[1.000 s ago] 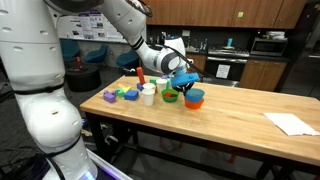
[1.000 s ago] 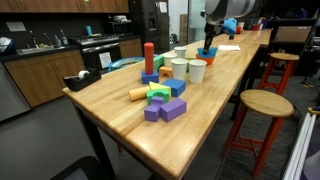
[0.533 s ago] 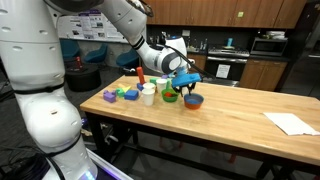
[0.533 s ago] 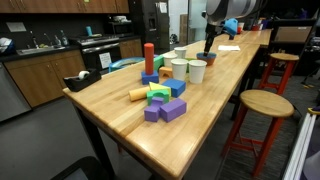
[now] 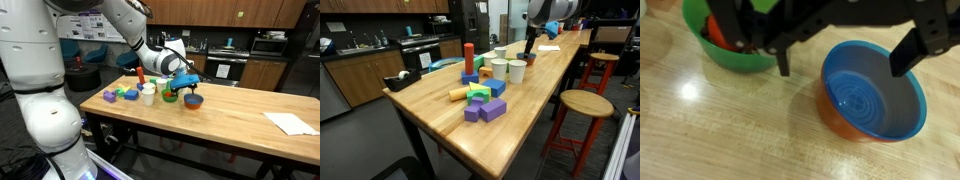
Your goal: Put the bowls together
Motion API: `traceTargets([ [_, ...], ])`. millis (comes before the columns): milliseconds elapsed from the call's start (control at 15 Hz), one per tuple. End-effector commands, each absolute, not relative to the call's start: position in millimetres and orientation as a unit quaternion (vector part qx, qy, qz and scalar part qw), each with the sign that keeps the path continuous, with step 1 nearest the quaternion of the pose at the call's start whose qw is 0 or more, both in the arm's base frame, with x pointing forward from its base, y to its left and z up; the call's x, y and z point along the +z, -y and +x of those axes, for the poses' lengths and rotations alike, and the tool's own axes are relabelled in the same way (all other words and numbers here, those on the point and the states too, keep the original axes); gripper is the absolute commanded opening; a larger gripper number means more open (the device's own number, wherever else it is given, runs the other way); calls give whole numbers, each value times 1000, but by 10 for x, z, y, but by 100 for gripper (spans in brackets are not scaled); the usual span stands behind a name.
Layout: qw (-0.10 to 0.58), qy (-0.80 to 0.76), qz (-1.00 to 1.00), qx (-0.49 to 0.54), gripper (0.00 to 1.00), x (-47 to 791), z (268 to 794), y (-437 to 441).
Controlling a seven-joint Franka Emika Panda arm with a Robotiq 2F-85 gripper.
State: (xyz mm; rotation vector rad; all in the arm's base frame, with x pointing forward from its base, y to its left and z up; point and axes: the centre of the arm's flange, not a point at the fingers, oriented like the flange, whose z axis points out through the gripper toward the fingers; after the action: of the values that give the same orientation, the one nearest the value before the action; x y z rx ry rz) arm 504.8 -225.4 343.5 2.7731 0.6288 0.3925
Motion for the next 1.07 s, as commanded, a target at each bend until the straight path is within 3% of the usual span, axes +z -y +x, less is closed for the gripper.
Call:
traceTargets([
  [0, 145, -194, 959, 146, 100, 3436, 4698, 1977],
  [733, 163, -96, 957, 218, 100, 3348, 3672, 1234],
  [1000, 157, -84, 960, 218, 100, 3391, 3758, 1385],
])
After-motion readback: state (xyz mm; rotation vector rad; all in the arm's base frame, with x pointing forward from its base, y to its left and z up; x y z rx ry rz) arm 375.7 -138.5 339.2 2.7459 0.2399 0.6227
